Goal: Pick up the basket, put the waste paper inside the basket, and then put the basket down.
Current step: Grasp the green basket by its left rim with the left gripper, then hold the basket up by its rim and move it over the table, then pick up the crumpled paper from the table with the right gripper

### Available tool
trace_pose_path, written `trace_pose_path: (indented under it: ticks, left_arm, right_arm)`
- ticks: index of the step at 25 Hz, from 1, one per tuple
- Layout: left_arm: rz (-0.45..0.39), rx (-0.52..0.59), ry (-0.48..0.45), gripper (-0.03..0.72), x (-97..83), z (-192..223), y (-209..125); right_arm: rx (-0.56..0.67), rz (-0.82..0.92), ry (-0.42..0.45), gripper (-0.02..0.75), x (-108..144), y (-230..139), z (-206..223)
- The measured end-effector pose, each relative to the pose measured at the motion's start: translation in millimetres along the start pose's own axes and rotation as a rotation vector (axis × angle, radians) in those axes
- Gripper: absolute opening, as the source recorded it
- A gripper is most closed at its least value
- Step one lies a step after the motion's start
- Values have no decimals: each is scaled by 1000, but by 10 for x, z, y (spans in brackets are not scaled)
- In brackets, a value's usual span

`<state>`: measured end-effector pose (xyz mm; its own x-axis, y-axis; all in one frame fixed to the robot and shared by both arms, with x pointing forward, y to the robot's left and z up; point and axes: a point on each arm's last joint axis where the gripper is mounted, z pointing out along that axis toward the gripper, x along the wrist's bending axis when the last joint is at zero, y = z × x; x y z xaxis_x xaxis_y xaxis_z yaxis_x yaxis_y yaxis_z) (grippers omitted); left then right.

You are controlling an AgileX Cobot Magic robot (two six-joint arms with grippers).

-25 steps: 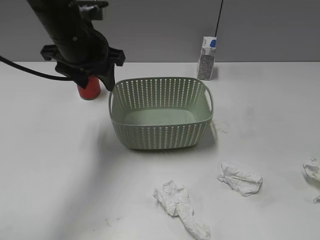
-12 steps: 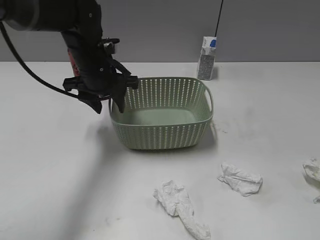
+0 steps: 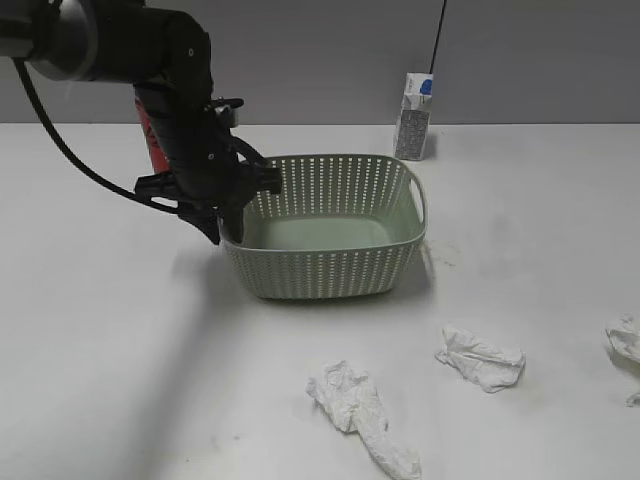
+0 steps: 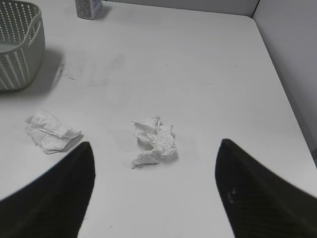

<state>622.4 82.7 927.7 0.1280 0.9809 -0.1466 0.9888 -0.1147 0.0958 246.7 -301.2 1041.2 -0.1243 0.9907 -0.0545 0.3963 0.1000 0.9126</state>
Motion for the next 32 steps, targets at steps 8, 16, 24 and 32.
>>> trace_pose_path:
  ticks: [8,16,24,32]
  left_arm:
    - [-1,-35,-14,5,-21,-206,-7]
    - [19,-28,32,5,17,-616,-174]
    - [19,-2,65,5,158,-547,-414]
    - [20,-19,64,5,167,-545,-399]
  right_arm:
    - [0,19,0,573,0,5,2]
    - [241,184,-16,573,-2,322,333]
    - [715,149,-116,573,-24,345,1319]
    - [870,126,-103,573,3,-36,2260]
